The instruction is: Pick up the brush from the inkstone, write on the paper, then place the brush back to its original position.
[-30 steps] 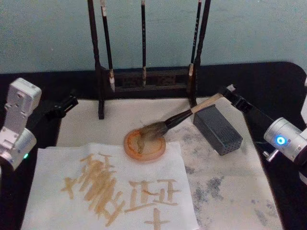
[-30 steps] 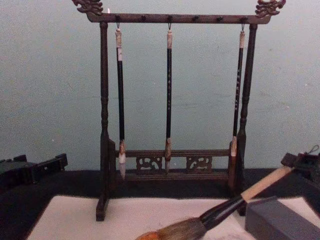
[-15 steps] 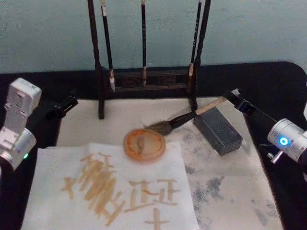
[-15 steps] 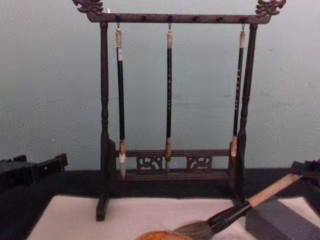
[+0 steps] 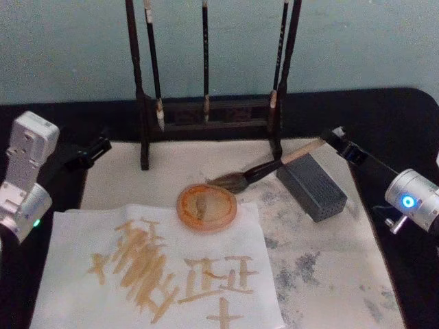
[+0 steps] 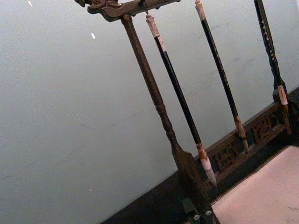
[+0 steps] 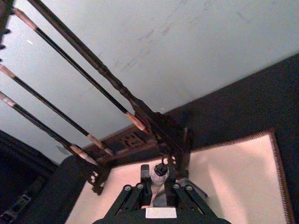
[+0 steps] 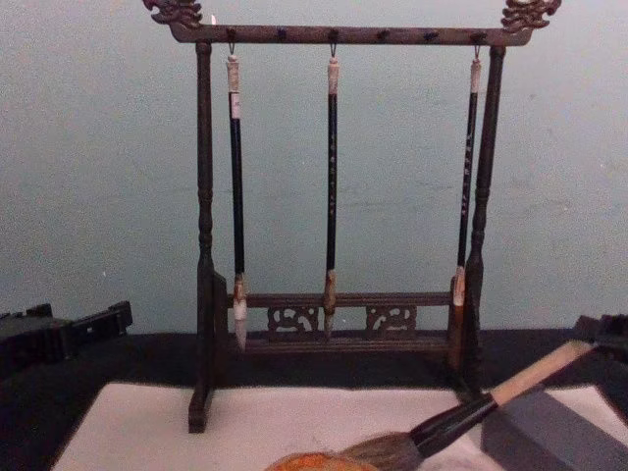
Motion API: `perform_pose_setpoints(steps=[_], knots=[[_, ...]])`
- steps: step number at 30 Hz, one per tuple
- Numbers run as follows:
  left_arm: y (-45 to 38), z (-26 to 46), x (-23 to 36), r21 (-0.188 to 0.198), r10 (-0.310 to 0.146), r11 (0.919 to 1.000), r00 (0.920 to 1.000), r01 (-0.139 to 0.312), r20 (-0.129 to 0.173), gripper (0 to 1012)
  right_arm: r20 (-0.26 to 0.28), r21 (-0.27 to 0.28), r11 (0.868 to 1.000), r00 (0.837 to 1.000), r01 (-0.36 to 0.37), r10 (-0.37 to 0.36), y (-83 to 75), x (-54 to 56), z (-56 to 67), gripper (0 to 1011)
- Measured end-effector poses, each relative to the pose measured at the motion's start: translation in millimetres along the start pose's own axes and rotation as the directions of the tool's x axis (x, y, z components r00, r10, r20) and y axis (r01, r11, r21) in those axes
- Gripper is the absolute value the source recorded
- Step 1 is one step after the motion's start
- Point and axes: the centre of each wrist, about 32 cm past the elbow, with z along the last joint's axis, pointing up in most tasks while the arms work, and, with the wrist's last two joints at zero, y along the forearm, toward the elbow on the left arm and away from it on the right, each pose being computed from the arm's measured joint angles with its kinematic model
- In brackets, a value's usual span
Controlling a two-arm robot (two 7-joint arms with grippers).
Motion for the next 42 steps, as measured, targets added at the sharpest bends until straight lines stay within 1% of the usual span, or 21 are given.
perform_pose_setpoints(steps=[9, 15, 30, 35, 42], knots=[[0.0, 0.0, 0.0, 0.0, 0.0, 1.0, 1.0, 0.0, 0.0, 1002, -0.009, 0.033, 0.998, 0.998, -0.062, 0.062, -2.2, -2.4, 2.0, 176], [0.0, 0.0, 0.0, 0.0, 0.0, 1.0, 1.0, 0.0, 0.0, 1002, -0.006, 0.043, 0.995, 0.996, -0.086, 0.087, -4.1, -5.4, 2.7, 175], [0.0, 0.0, 0.0, 0.0, 0.0, 1.0, 1.0, 0.0, 0.0, 1002, 0.035, 0.042, 0.989, 0.99, -0.139, 0.138, -9.5, -20.1, 3.2, 175], [0.0, 0.0, 0.0, 0.0, 0.0, 1.0, 1.0, 0.0, 0.0, 1002, 0.058, 0.053, 0.985, 0.985, -0.165, 0.162, -11.4, -26.7, 4.7, 175], [0.0, 0.0, 0.0, 0.0, 0.0, 1.0, 1.0, 0.0, 0.0, 1000, 0.082, 0.07, 0.979, 0.979, -0.193, 0.188, -14.7, -32.9, 6.5, 175]])
